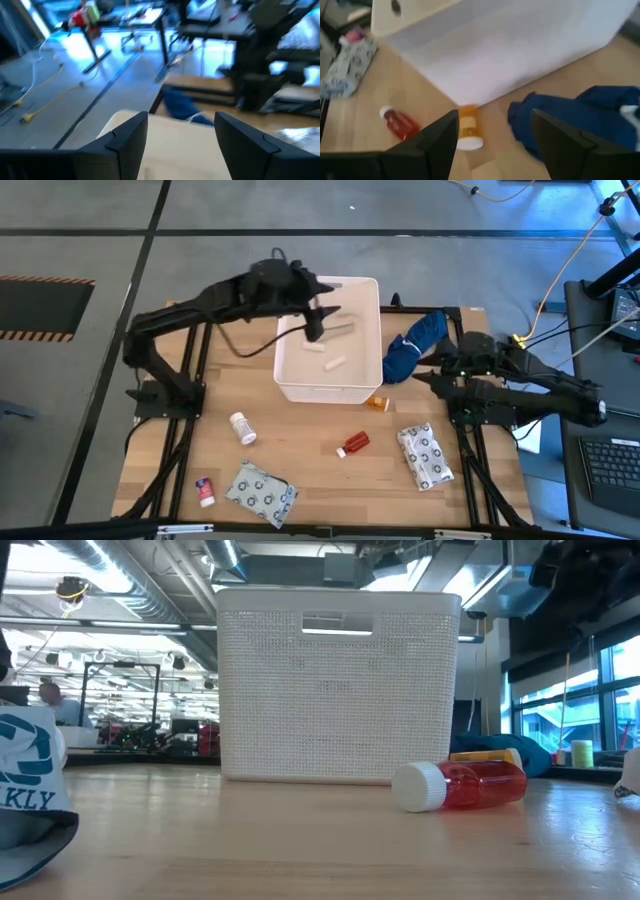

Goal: Pick & place medical supplies in basket/bin
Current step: Put the orange pill bottle into the white basket

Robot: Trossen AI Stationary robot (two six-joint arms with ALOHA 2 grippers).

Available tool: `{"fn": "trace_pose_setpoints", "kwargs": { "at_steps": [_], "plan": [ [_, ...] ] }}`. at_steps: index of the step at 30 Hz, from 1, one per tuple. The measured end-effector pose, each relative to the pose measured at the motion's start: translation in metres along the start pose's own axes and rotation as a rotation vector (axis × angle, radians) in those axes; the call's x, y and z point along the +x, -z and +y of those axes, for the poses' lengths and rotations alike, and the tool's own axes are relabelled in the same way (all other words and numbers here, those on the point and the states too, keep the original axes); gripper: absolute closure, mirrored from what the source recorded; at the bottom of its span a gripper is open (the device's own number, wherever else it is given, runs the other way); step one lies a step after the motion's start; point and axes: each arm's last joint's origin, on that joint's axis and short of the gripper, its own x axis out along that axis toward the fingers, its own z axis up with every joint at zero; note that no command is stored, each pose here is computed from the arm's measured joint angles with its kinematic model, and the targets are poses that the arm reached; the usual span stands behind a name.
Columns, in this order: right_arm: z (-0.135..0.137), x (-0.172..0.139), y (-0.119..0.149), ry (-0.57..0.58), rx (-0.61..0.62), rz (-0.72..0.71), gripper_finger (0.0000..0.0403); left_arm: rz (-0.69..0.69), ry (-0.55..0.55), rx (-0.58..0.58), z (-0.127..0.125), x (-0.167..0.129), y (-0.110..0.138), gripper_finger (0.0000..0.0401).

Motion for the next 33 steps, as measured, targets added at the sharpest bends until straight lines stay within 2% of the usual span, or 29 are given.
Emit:
{"fn": "trace_pose_setpoints", "kwargs": {
  "at_steps": [7,9,13,20,23,30,33],
  "plan": [
    [0.015,0.012,-0.001,-0.03,-0.028,0.088,0.0187,-0.053,0.057,-0.003,-0.019,-0.024,-0.009,0.018],
    [0.02,0.017,-0.002,-0.046,-0.022,0.121,0.0195,-0.049,0.074,0.003,-0.024,-0.023,-0.009,0.018],
    [0.026,0.027,0.001,-0.049,0.096,0.196,0.0205,-0.033,0.09,0.014,-0.031,-0.017,-0.006,0.018],
    [0.03,0.039,0.002,-0.038,0.119,0.261,0.0203,-0.026,0.089,0.047,-0.032,-0.013,-0.005,0.018],
    [0.03,0.043,0.002,-0.022,0.159,0.282,0.018,-0.023,0.09,0.044,-0.032,-0.012,-0.004,0.018],
    [0.033,0.053,-0.001,-0.017,0.16,0.271,0.007,0.0,0.095,0.049,-0.032,-0.012,-0.002,0.018],
    [0.036,0.059,-0.006,-0.039,0.146,0.238,0.004,0.023,0.099,0.054,-0.033,-0.012,0.0,0.018]
  ]
}}
